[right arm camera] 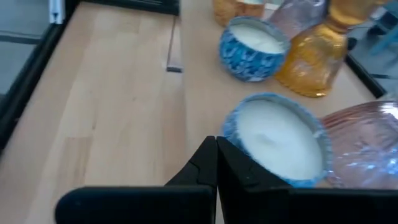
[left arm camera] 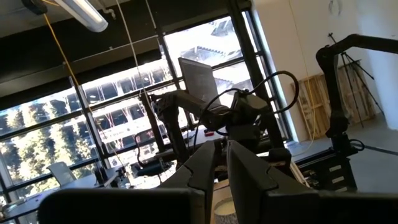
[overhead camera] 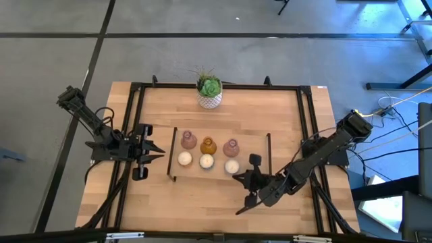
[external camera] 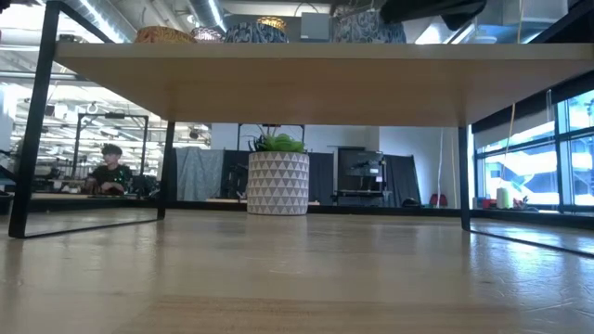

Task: Pick & Place candle stick holders
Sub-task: Adjust the blue scented candle on the shelf, then adjust the pink glass candle on the shelf

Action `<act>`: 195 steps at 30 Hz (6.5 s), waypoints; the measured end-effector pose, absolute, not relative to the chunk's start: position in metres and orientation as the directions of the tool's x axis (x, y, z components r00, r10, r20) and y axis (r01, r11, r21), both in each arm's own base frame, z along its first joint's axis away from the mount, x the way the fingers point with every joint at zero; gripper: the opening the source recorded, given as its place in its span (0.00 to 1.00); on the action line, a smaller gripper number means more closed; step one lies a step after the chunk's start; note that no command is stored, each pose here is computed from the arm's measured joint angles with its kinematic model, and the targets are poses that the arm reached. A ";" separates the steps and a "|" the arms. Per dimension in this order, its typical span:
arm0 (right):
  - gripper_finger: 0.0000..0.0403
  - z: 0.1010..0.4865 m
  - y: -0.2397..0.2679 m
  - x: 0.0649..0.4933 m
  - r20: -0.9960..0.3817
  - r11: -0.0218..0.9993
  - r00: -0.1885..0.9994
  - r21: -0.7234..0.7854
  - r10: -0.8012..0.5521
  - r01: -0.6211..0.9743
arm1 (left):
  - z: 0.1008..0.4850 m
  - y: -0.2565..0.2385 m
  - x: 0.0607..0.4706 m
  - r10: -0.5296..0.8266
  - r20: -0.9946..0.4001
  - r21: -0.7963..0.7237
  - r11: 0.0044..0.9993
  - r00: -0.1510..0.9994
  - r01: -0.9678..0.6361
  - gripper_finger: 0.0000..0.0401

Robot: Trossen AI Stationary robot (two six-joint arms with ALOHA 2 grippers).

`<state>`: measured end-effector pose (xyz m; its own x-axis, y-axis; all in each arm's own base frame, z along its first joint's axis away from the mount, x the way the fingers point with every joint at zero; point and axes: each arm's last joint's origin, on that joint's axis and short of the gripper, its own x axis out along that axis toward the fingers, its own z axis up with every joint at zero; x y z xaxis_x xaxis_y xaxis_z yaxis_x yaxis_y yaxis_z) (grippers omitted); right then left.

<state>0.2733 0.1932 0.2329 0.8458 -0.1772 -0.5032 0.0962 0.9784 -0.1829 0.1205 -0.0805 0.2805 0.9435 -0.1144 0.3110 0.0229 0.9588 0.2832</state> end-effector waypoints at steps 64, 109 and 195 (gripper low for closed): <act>0.00 0.260 0.159 0.306 -0.474 0.961 0.842 -0.212 -0.259 0.176 | 0.280 -0.081 0.121 -0.115 0.304 0.291 0.956 0.946 0.022 0.09; 0.00 0.297 0.116 0.327 -0.835 0.996 0.548 -0.083 -0.057 -0.022 | 0.280 -0.081 0.121 -0.117 0.303 0.297 0.955 0.946 0.023 0.09; 0.00 0.369 0.061 0.252 -0.366 0.725 0.638 -0.481 -0.677 0.494 | 0.278 -0.081 0.121 -0.107 0.289 0.304 0.953 0.951 0.015 0.09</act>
